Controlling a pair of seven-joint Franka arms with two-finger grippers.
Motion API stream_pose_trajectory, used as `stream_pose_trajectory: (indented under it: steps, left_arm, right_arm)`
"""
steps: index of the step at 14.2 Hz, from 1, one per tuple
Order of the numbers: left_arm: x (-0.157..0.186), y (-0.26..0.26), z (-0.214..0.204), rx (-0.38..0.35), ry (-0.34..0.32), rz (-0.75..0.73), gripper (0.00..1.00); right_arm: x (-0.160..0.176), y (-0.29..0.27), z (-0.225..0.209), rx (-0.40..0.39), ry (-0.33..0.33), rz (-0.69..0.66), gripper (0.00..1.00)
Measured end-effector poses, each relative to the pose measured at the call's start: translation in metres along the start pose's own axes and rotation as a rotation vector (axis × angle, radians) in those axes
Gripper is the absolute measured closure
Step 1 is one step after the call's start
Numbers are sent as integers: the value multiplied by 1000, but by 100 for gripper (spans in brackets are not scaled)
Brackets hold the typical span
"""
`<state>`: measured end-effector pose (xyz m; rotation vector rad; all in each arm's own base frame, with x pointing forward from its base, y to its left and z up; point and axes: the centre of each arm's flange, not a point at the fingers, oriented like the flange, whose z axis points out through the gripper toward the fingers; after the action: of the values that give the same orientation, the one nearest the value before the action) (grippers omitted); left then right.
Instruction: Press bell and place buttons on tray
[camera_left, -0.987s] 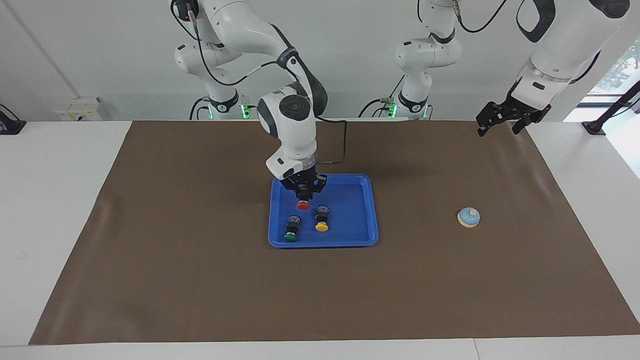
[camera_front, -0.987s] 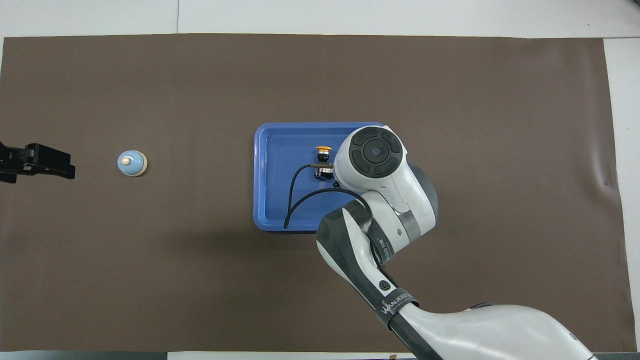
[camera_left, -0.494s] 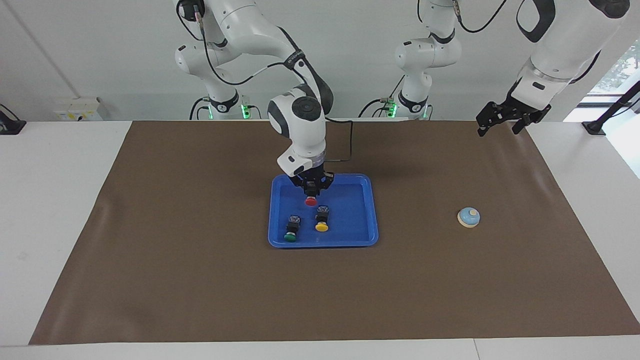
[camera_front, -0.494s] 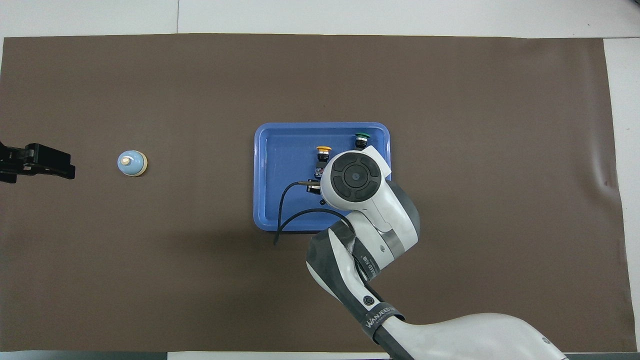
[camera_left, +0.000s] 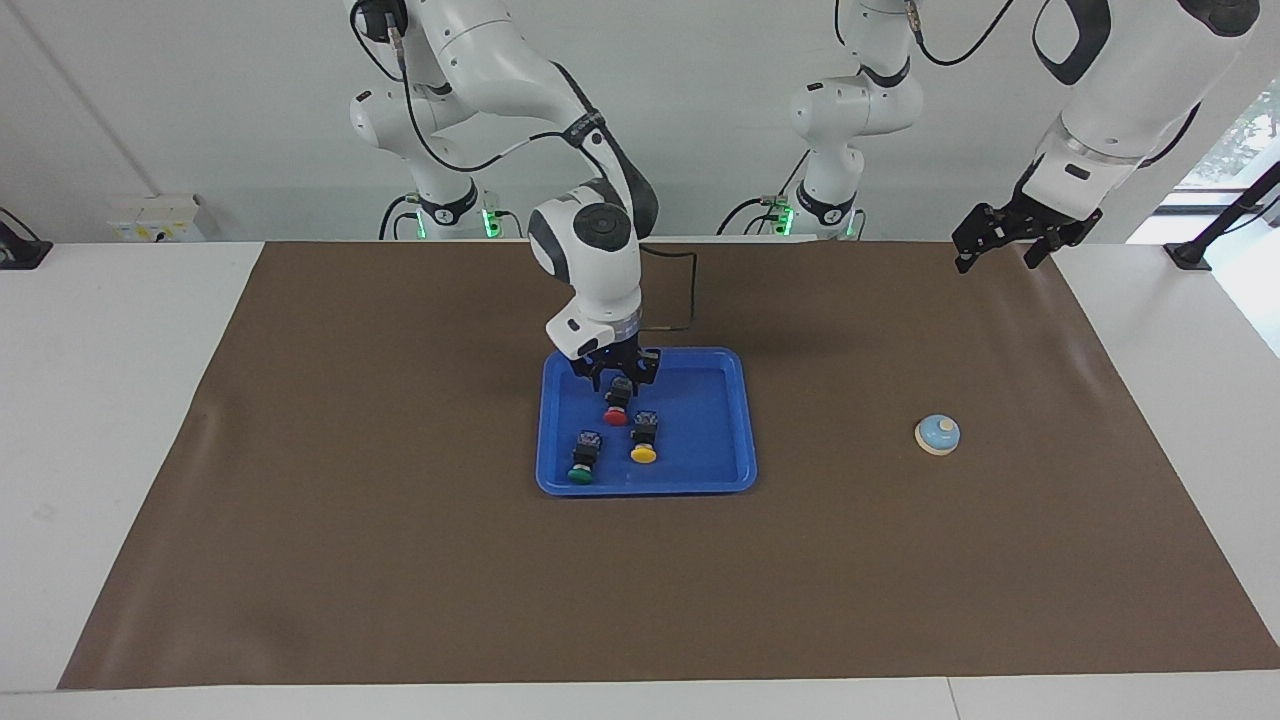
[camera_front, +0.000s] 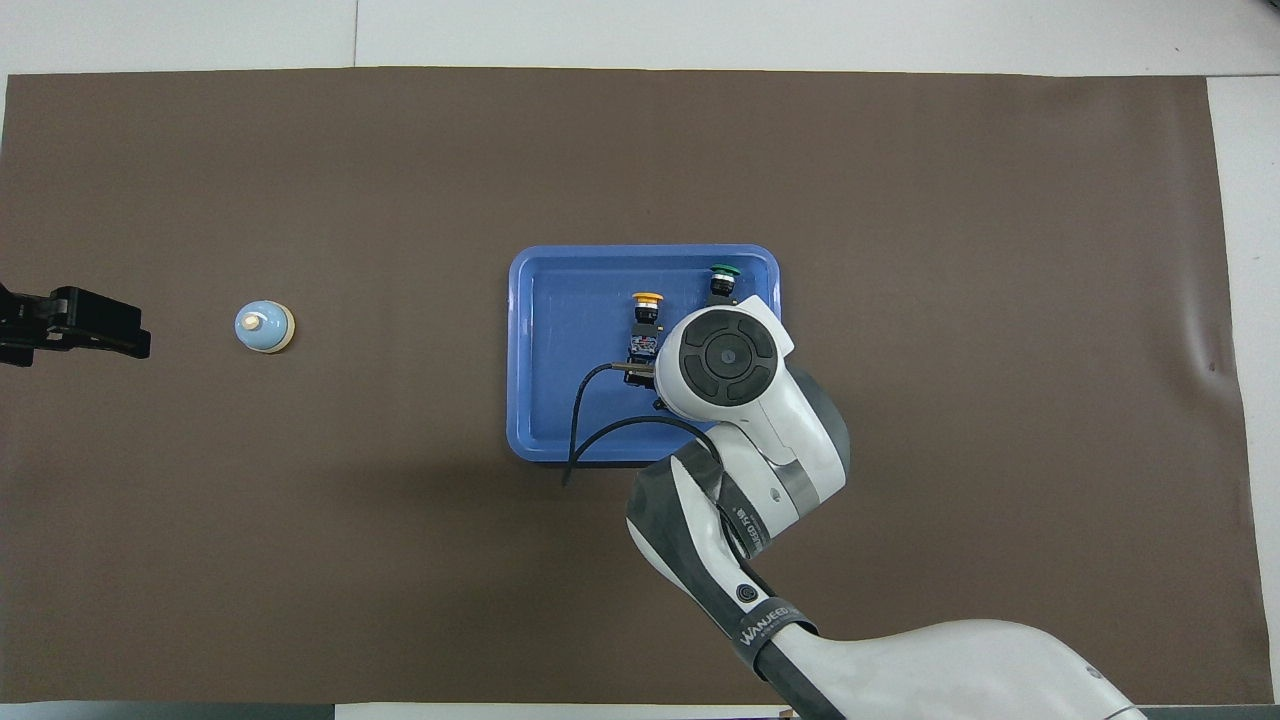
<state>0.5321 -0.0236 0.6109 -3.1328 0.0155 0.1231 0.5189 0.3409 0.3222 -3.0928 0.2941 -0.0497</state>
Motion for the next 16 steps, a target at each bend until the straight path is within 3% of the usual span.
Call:
stream_pose_trajectory:
  steps: [2, 6, 10, 13, 16]
  left_arm:
    - [0, 0, 0, 0, 0, 0, 0]
    - [0, 0, 0, 0, 0, 0, 0]
    - [0, 0, 0, 0, 0, 0, 0]
    - [0, 0, 0, 0, 0, 0, 0]
    - [0, 0, 0, 0, 0, 0, 0]
  right_arm:
    - [6, 4, -5, 5, 8, 11, 0]
    - [47, 47, -72, 42, 59, 73, 0]
    - [77, 174, -199, 32, 86, -54, 0]
    - [70, 283, -265, 9, 71, -146, 0]
    - [66, 333, -302, 0, 53, -132, 0]
